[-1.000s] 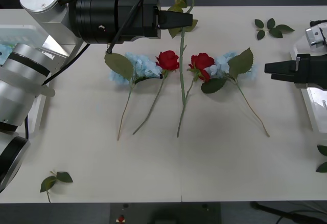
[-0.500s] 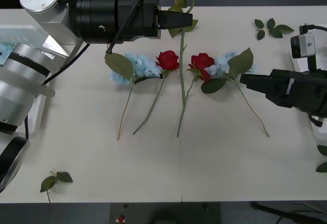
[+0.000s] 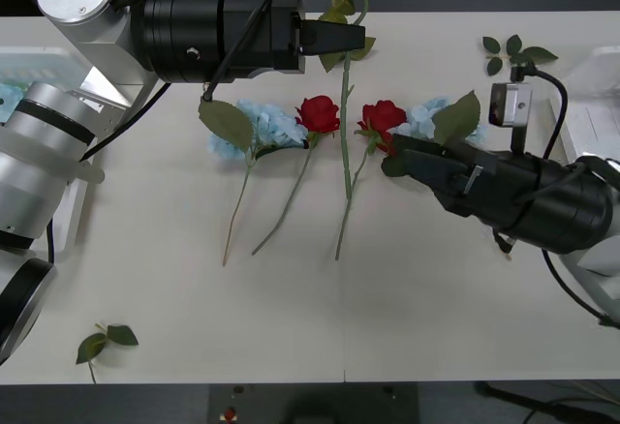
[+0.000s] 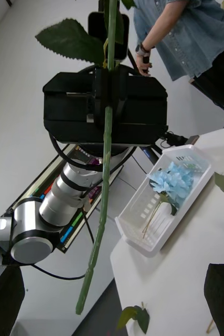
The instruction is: Put the red flowers into the right box and the blue flowers into the left box
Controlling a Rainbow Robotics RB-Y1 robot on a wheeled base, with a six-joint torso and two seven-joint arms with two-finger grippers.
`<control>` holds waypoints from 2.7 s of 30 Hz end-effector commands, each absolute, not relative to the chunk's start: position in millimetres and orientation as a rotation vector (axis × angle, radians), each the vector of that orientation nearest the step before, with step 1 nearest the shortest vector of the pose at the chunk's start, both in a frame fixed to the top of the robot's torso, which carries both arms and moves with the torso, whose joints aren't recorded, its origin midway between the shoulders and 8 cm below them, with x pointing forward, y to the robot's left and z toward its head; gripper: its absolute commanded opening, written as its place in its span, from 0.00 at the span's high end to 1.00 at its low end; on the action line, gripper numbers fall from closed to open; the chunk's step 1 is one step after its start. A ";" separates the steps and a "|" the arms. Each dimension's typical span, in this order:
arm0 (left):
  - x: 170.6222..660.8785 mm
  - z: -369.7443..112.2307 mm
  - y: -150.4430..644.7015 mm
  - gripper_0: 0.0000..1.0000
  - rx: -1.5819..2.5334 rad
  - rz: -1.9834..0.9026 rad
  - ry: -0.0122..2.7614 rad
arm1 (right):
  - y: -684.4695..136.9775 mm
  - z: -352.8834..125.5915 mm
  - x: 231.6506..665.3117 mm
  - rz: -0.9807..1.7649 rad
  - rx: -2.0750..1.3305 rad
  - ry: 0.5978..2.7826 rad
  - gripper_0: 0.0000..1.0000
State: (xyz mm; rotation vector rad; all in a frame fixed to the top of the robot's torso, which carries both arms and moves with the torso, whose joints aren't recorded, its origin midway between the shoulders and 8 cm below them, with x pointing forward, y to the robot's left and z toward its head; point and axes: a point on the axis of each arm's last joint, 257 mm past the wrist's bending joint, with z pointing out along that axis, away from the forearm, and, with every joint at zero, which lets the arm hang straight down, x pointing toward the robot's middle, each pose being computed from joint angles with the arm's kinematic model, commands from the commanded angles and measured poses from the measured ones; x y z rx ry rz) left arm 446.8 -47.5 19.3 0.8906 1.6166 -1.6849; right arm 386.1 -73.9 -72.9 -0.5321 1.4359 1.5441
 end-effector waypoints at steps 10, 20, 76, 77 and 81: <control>443.4 44.3 -48.5 1.00 0.938 -1.652 1.534 | -11.1 -43.6 388.0 1.475 -0.627 1.277 0.00; 443.4 44.3 -48.5 1.00 0.938 -1.652 1.534 | 26.3 -35.4 391.6 1.470 -0.608 1.242 0.00; 443.4 44.3 -48.5 0.00 0.938 -1.652 1.534 | 27.2 -26.5 414.2 1.419 -0.538 1.252 1.00; 443.4 44.3 -48.5 0.00 0.938 -1.652 1.534 | 21.6 -30.0 417.4 1.408 -0.539 1.273 1.00; 443.4 44.3 -48.5 0.00 0.938 -1.652 1.534 | -3.0 -48.8 429.0 1.377 -0.547 1.398 1.00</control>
